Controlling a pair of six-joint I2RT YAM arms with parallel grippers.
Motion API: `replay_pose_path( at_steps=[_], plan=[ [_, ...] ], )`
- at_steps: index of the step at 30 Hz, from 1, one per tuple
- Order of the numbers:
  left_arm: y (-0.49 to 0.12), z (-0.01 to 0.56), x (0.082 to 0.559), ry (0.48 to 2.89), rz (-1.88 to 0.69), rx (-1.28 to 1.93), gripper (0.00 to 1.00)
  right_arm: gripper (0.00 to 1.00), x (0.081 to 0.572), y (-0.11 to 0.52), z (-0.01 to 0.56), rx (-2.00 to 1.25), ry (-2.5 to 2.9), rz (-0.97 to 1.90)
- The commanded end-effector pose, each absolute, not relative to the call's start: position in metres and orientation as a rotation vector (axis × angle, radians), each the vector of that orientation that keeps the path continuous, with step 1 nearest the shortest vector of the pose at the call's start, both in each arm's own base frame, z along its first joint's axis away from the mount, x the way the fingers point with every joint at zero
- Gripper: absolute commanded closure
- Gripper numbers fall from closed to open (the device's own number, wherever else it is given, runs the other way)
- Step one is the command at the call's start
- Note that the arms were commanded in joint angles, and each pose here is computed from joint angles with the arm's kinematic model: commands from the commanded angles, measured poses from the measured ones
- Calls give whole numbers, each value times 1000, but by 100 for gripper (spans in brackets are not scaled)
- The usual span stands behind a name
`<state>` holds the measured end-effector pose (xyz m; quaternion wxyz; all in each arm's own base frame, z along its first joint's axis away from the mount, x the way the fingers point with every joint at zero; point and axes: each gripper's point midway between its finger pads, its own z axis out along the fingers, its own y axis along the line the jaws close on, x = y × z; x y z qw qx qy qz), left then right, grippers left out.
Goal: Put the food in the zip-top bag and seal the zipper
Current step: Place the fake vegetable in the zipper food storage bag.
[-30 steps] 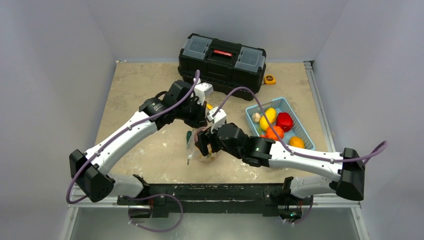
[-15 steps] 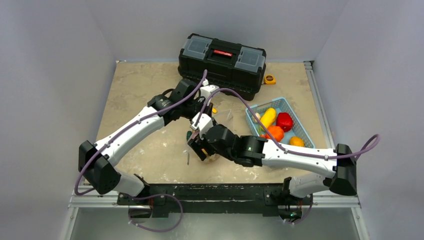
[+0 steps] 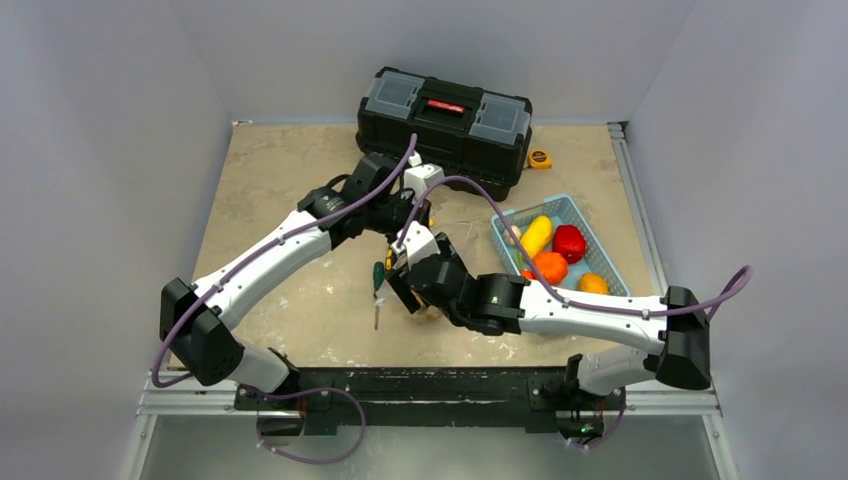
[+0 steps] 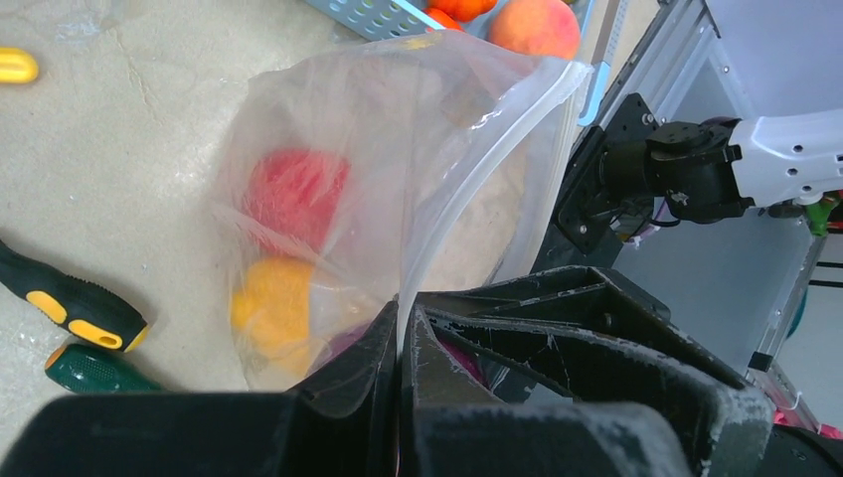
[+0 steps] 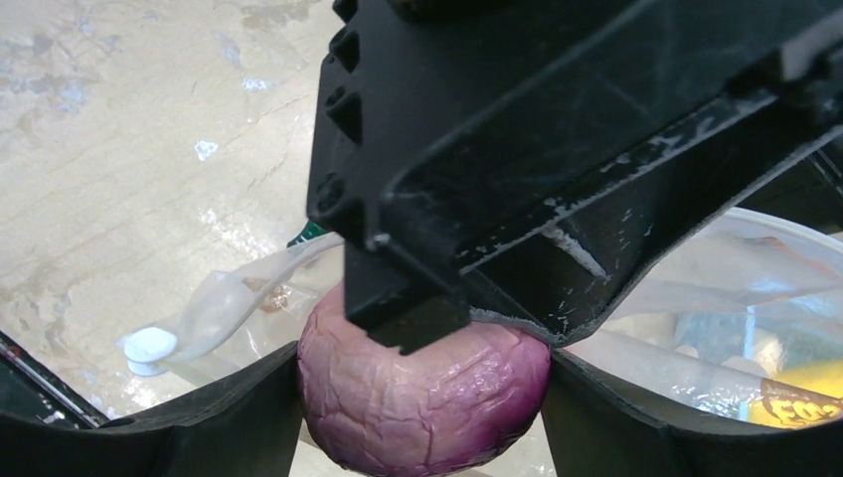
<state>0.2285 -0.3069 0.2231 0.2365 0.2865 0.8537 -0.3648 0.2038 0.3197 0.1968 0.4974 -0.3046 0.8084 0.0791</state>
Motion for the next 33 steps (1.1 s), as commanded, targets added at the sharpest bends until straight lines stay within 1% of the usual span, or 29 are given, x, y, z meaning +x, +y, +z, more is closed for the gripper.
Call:
replay_pose_path(
  at_steps=[1,3,5,11,15,21,24,29,33],
  plan=[
    [-307,228,206,2386,-1074,834,100,20,225,301,226,-494,1925,155],
    [-306,228,207,2391,-1065,828,100,14,226,299,223,-468,1947,137],
    [-304,226,208,2399,-1051,819,100,10,226,292,223,-429,1979,93],
    [-304,220,210,2435,-1028,800,100,5,220,290,237,-365,2037,117],
    [-304,219,210,2440,-1028,796,100,3,215,292,246,-383,2041,172],
    [-304,218,212,2448,-1032,778,100,2,207,297,253,-386,2028,290],
    [-303,219,214,2458,-1058,747,100,3,205,299,245,-409,2038,285],
    [-294,214,229,2487,-1040,643,100,5,198,317,228,-520,2039,359],
    [-289,213,236,2501,-1035,599,100,5,192,327,233,-505,2036,453]
  ],
)
